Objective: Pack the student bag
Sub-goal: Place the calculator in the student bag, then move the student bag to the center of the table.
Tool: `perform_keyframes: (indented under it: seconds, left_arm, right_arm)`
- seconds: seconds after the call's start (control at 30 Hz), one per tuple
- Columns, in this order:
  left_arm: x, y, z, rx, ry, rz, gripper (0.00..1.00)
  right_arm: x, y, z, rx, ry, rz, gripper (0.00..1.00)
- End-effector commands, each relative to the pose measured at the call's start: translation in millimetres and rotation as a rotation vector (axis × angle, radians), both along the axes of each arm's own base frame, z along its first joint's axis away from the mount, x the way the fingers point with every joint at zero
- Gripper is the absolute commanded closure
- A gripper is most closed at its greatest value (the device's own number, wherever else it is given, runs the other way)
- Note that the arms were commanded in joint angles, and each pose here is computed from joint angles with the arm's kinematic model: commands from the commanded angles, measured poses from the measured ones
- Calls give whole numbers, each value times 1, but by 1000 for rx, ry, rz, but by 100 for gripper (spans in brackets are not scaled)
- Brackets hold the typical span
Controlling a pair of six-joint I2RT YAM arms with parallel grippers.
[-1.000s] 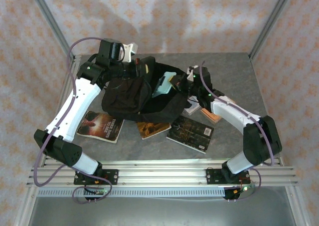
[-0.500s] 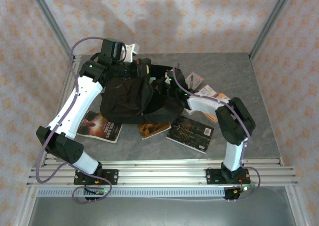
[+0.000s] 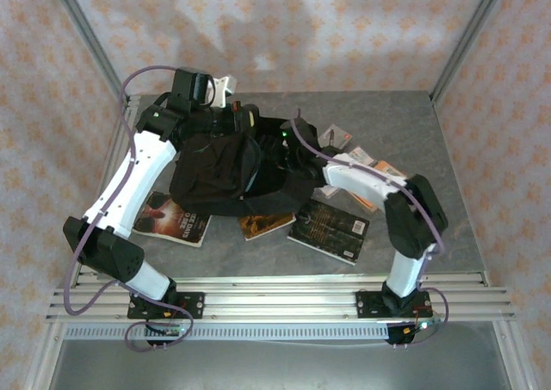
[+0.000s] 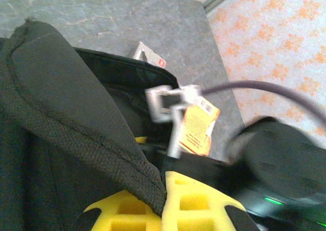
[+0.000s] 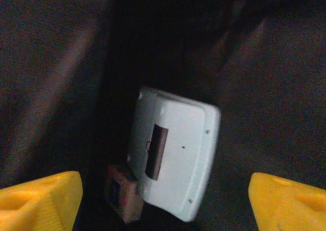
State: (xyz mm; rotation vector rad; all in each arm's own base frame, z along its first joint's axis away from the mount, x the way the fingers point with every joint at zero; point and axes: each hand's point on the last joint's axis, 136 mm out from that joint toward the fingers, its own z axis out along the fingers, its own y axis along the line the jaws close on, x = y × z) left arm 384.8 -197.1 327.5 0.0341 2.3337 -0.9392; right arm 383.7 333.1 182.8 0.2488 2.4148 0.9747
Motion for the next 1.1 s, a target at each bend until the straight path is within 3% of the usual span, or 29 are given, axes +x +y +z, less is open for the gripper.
perform_keyframes:
  seconds: [0.0, 0.17, 0.27, 0.43, 0.57, 0.7, 0.87, 1.07]
  left_arm:
    - [7, 12, 11, 2, -72, 59, 100]
    - [7, 11, -26, -12, -19, 79, 100]
    - [7, 13, -44, -11, -3, 100, 100]
    - [8, 23, -57, 25, -4, 152, 100]
    - [6, 38, -51, 71, -50, 210, 100]
    - [2, 52, -40, 104, -98, 261, 100]
    - [-1, 68, -32, 139, -134, 317, 100]
    - [-3, 80, -24, 162, -161, 351, 100]
  right_arm:
    - [-9, -46, 50, -205, -131, -38, 15]
    - [-37, -106, 39, -425, -145, -86, 19]
    - [-45, -155, 22, -554, -116, -215, 22]
    - [-42, -213, -8, -630, 53, -356, 29]
    - [-28, -251, -26, -745, 183, -481, 23]
    - [-4, -252, -43, -750, 269, -500, 17]
    - [29, -249, -59, -730, 353, -621, 0]
    - [72, -227, -85, -597, 423, -693, 0]
